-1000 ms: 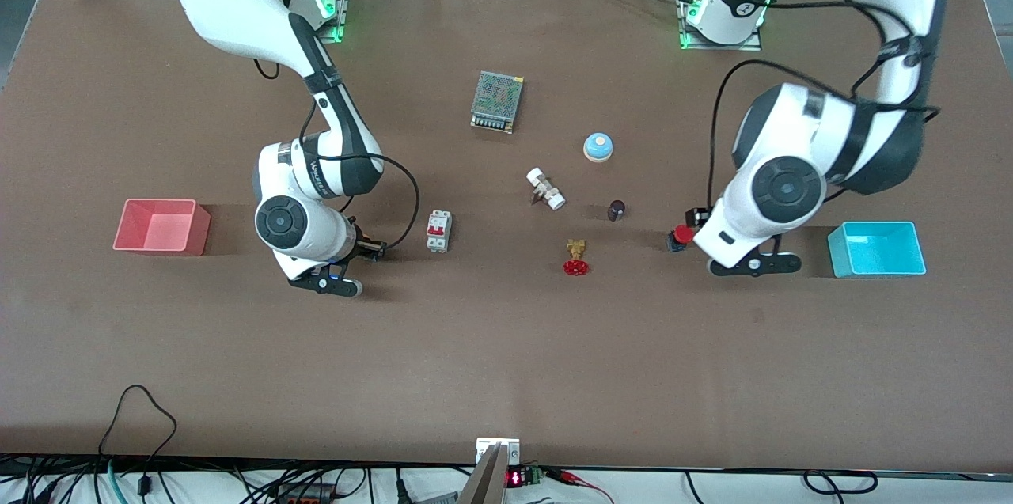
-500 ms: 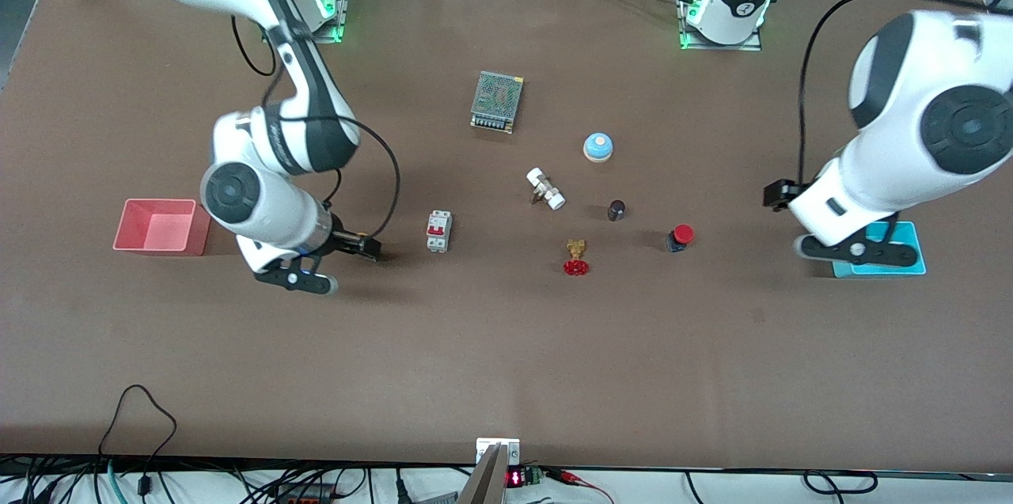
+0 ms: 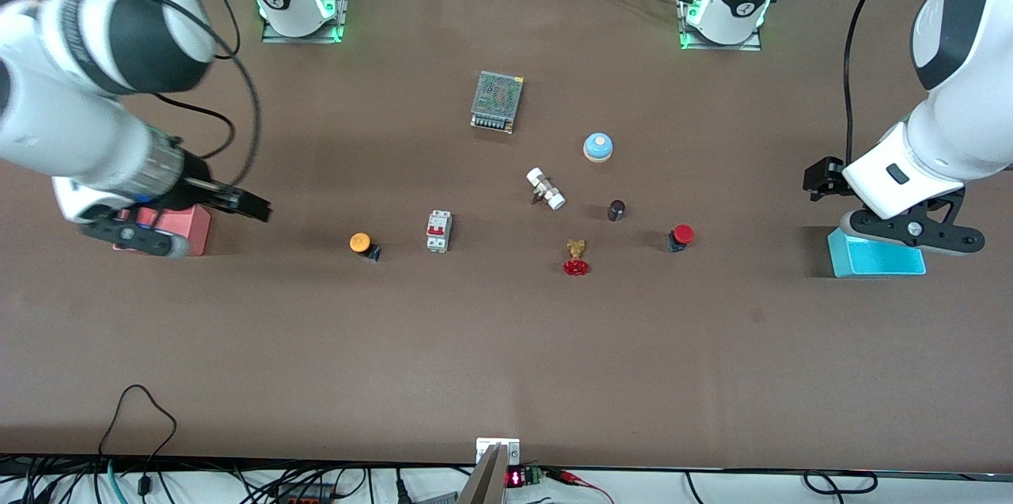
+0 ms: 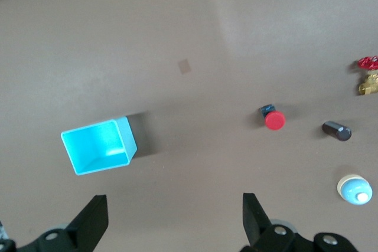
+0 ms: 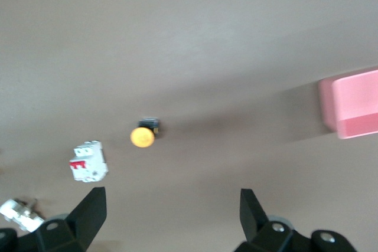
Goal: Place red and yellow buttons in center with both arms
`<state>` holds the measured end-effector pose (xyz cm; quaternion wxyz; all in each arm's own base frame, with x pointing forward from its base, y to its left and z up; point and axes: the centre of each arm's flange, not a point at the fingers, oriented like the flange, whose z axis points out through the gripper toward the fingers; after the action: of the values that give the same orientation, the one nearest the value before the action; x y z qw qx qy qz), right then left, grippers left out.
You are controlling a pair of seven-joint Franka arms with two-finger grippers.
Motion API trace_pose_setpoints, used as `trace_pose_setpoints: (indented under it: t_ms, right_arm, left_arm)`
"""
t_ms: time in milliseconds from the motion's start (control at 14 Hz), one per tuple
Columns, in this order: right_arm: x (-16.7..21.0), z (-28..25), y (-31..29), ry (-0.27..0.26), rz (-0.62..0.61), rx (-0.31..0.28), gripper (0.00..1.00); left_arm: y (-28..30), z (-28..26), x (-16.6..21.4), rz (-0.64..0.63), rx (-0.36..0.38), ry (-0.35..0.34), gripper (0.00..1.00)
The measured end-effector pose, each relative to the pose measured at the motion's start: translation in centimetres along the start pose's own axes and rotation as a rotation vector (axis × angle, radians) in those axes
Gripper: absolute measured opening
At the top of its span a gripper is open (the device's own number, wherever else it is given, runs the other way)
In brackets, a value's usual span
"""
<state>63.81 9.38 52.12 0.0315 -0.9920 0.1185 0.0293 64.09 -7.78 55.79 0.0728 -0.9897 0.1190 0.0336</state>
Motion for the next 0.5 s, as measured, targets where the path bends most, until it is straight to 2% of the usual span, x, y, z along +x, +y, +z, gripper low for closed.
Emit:
trace_pose_setpoints:
  t_ms: [214,500]
  right_arm:
    - [1.2,-1.7,5.2,-0.001,-0.048,-0.02,1.0]
    - [1.5,-4.1,9.9,0.01,-0.082,0.01,1.0]
  left_arm:
    - [0.1,0.1,2.1,0.0,-0.014,0.115,1.0]
    - [-1.0,0.4,3.0,-0.085,-0.049,0.175,1.0]
